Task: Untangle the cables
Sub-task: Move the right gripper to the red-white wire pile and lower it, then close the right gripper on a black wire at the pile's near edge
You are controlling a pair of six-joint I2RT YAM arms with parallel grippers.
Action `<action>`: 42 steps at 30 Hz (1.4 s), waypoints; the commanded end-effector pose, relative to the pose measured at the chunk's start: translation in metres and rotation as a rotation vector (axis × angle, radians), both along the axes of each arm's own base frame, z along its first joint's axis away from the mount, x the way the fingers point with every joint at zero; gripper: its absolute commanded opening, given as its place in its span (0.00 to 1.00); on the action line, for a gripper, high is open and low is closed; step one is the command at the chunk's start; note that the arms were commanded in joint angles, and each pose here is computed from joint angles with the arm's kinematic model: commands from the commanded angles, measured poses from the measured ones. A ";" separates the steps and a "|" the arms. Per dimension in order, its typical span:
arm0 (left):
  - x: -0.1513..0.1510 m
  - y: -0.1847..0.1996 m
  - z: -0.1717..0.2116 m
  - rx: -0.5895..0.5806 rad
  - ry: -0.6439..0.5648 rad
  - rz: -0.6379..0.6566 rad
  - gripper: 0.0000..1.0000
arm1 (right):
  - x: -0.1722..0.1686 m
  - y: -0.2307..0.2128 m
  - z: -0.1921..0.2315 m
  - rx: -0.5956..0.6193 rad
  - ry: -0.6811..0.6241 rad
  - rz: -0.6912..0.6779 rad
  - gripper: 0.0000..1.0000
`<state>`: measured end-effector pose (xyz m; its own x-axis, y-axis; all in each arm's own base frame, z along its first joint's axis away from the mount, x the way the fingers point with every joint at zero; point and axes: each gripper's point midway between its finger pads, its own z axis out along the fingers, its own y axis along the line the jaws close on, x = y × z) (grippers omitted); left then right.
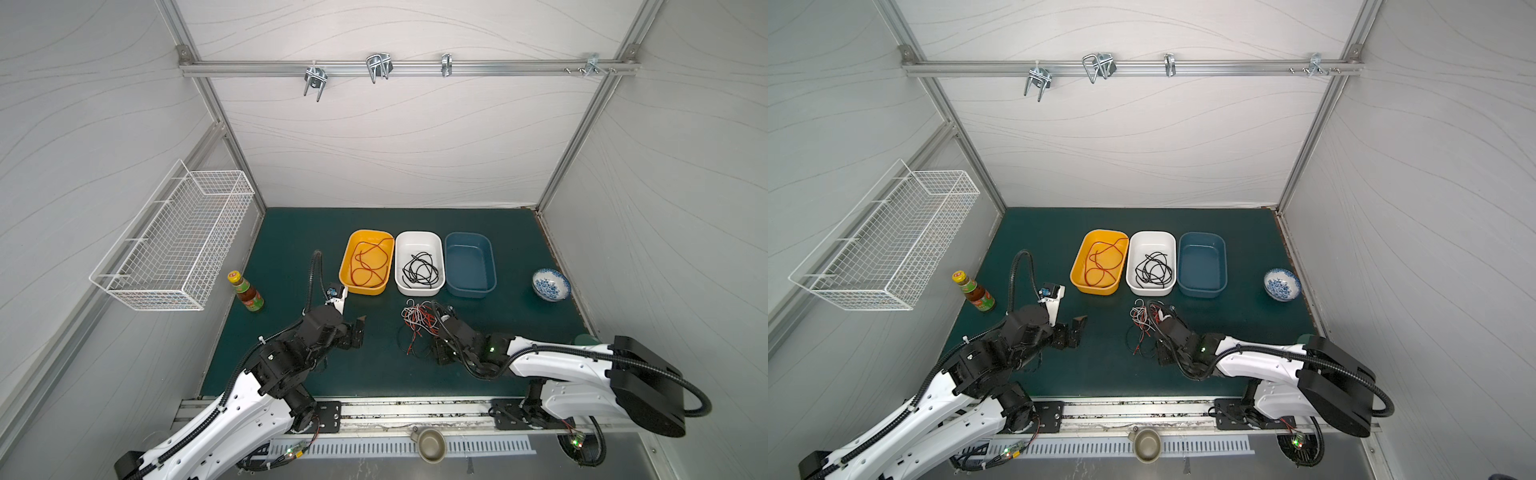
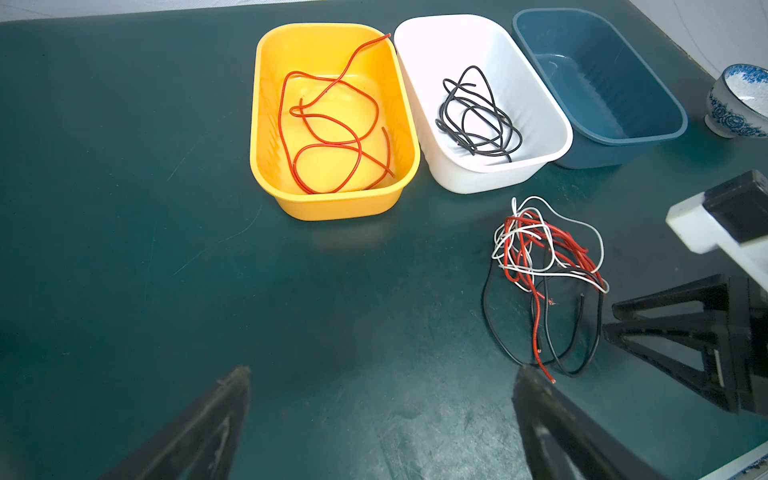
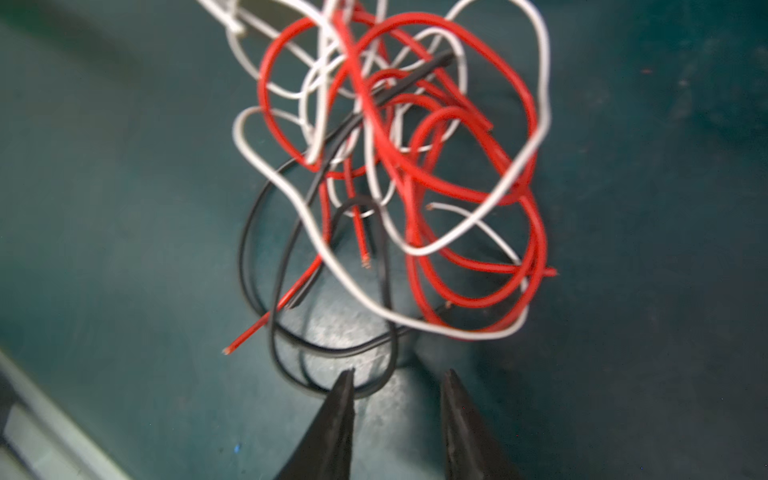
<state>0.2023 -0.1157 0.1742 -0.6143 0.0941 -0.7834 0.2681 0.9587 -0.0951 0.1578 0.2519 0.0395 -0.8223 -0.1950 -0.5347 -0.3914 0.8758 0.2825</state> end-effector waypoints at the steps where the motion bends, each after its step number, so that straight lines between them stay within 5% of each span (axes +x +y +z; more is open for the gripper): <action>1: 0.003 -0.005 0.013 -0.030 -0.029 -0.006 1.00 | 0.015 -0.007 0.003 -0.034 -0.050 -0.097 0.32; 27: 0.003 -0.005 0.015 -0.034 -0.033 -0.009 1.00 | 0.011 0.018 0.022 0.169 -0.038 -0.076 0.33; 42: 0.002 -0.005 0.015 -0.032 -0.034 -0.010 1.00 | 0.003 0.031 -0.007 0.127 0.016 -0.074 0.30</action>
